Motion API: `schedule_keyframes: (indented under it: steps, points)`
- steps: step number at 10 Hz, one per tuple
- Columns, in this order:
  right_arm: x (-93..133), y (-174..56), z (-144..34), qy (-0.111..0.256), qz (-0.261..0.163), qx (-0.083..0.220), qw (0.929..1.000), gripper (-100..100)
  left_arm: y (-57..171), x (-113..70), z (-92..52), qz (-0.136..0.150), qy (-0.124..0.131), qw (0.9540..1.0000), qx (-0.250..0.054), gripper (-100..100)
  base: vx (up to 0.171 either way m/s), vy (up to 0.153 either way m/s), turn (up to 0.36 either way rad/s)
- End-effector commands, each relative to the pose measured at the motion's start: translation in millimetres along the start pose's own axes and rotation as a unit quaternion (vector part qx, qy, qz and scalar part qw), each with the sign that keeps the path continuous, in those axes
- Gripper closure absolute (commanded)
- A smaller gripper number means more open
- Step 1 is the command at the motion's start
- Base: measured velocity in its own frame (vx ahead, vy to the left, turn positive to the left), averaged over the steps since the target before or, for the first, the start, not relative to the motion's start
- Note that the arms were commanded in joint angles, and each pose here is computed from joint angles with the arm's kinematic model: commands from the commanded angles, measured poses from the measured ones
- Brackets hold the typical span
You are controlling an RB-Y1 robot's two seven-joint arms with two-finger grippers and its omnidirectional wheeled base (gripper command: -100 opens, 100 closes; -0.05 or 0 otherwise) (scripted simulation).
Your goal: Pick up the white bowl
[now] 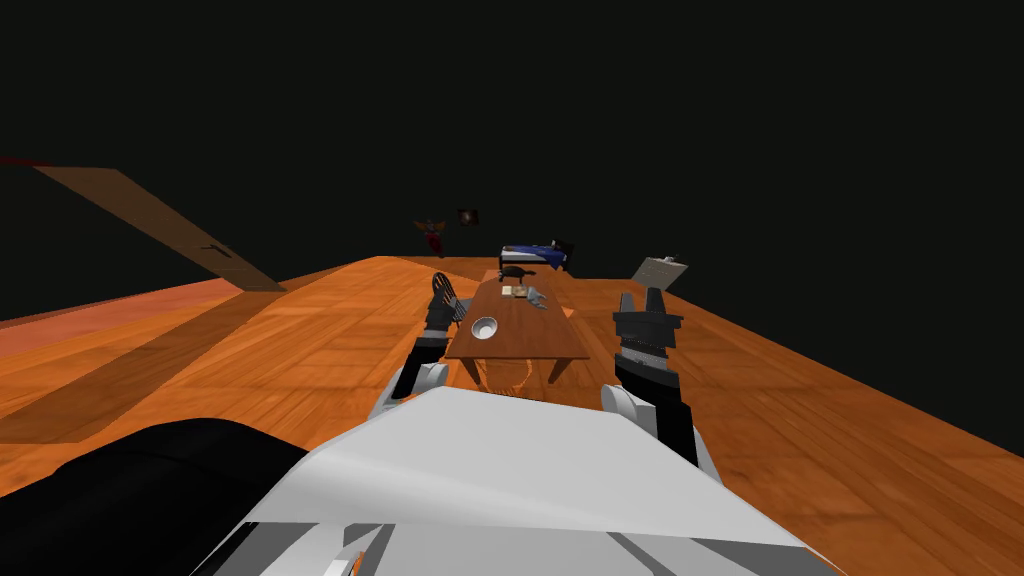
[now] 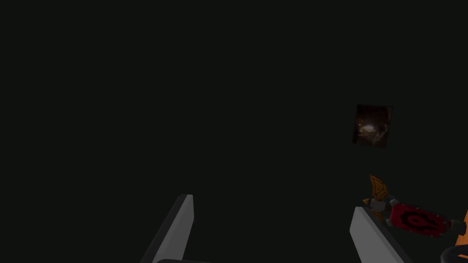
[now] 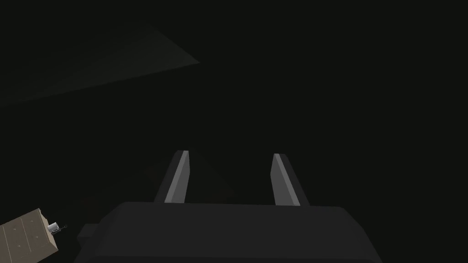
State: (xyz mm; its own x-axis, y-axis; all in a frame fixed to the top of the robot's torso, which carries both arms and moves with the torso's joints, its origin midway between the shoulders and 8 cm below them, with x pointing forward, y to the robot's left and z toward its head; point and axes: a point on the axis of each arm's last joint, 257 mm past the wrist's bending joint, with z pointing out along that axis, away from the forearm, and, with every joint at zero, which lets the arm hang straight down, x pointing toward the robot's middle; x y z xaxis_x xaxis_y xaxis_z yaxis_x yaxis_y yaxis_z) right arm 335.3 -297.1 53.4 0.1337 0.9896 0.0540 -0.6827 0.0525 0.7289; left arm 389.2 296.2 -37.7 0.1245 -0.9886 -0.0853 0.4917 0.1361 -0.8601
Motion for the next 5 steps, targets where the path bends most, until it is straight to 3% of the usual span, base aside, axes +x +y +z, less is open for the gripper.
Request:
schedule_keyframes:
  steps: [1,5]
  points:
    - [0.0,0.0,0.0,0.0,0.0,0.0,1.0,0,18.4,-3.2,5.9,-0.003,0.001,0.9997,-0.022,-100,-0.083,-0.043,-0.051]
    - [0.0,0.0,0.0,0.0,0.0,0.0,1.0,0,73.9,-19.2,12.6,-0.019,-0.009,0.996,-0.087,-100,-0.092,-0.054,-0.06]
